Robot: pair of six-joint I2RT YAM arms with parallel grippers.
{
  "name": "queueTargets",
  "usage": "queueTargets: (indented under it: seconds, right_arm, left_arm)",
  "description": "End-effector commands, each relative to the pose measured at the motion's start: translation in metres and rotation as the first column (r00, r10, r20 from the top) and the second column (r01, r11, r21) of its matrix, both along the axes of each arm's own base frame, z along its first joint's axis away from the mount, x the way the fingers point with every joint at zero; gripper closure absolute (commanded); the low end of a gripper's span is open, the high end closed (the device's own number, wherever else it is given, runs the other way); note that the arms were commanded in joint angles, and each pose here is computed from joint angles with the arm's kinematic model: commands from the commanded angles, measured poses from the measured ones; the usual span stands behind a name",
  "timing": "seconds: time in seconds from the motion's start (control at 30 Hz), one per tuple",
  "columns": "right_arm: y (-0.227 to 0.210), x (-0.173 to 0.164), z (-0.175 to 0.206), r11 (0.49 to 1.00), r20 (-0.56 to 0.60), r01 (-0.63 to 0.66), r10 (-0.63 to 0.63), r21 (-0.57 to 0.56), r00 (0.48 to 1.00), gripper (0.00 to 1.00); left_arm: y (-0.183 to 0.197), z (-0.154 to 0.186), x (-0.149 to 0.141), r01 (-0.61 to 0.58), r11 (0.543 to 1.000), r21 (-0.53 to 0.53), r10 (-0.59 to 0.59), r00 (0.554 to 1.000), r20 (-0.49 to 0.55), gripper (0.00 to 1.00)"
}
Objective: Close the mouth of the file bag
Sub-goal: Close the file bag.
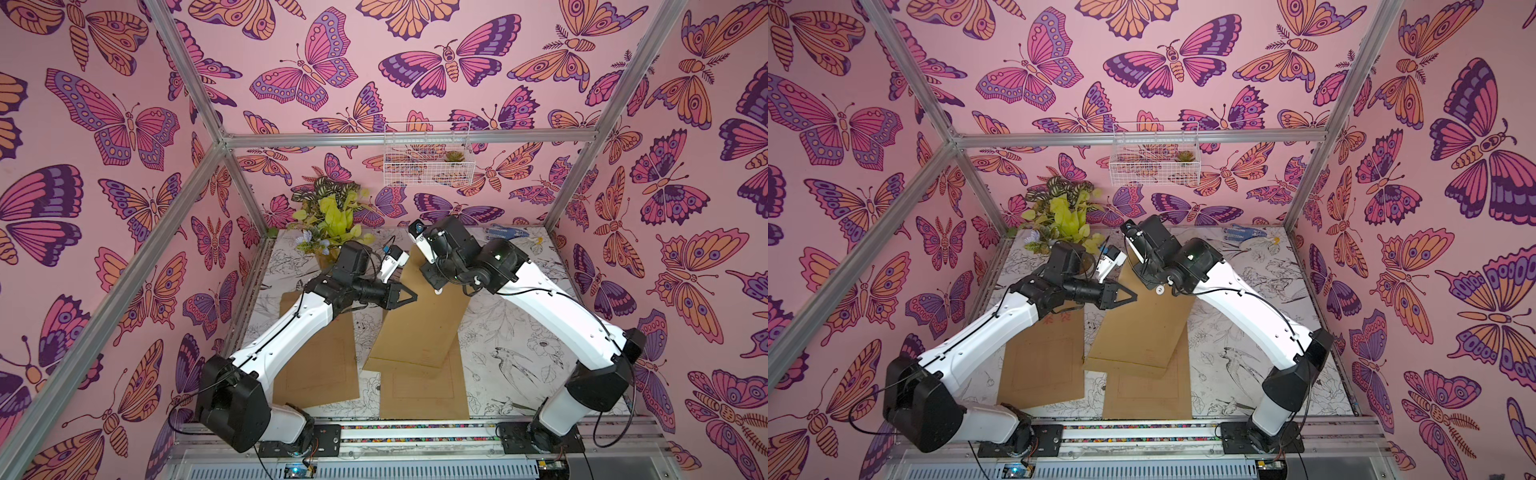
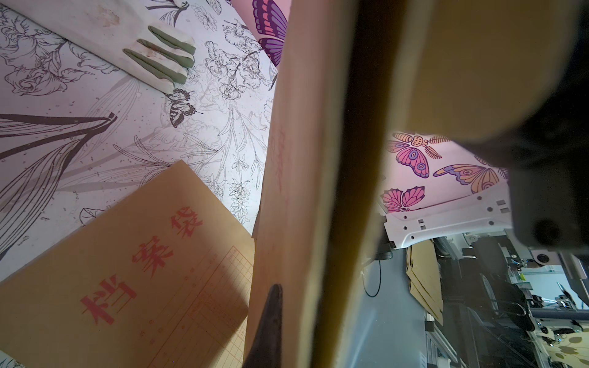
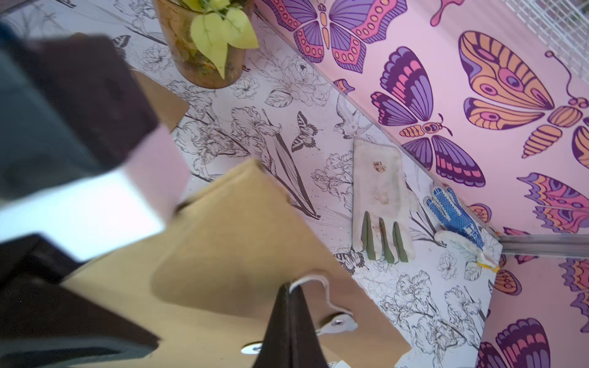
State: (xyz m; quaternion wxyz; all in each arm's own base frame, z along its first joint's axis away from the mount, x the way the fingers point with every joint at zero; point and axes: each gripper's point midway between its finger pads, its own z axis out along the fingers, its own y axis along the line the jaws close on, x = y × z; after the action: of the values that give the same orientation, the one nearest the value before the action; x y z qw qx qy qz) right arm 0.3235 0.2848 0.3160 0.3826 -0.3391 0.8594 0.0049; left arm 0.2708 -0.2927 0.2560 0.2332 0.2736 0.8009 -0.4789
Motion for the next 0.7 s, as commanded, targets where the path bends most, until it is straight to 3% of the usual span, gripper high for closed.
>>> queueTargets:
  seconds: [0.0,0.17,0.37,0.67]
  right_arm:
    - [0.009,-0.011,0.007,0.998,-0.027,-0.043,0.045,0.055,0.999,1.0]
    - [0.018,-0.025,-0.004,0.98,-0.129,-0.067,0.091,0.185,0.987,1.0]
    - [0.024,-0.041,-0.012,0.907,-0.256,-0.052,0.173,0.419,0.951,1.0]
    - [0.0,-0.047,-0.048,0.847,-0.391,0.086,0.15,0.525,0.908,1.0]
  left_arm:
    - [0.0,0.001,-0.003,0.005,1.0,-0.002,-0.005,1.0,-0.001,1.0]
    - [0.002,0.005,-0.003,-0.003,1.0,-0.008,0.003,1.0,0.01,1.0]
    - [0.004,0.007,-0.002,-0.006,1.0,-0.014,0.006,1.0,0.014,1.0]
    - [0.009,0.008,0.001,-0.028,1.0,-0.012,0.028,0.999,0.021,1.0]
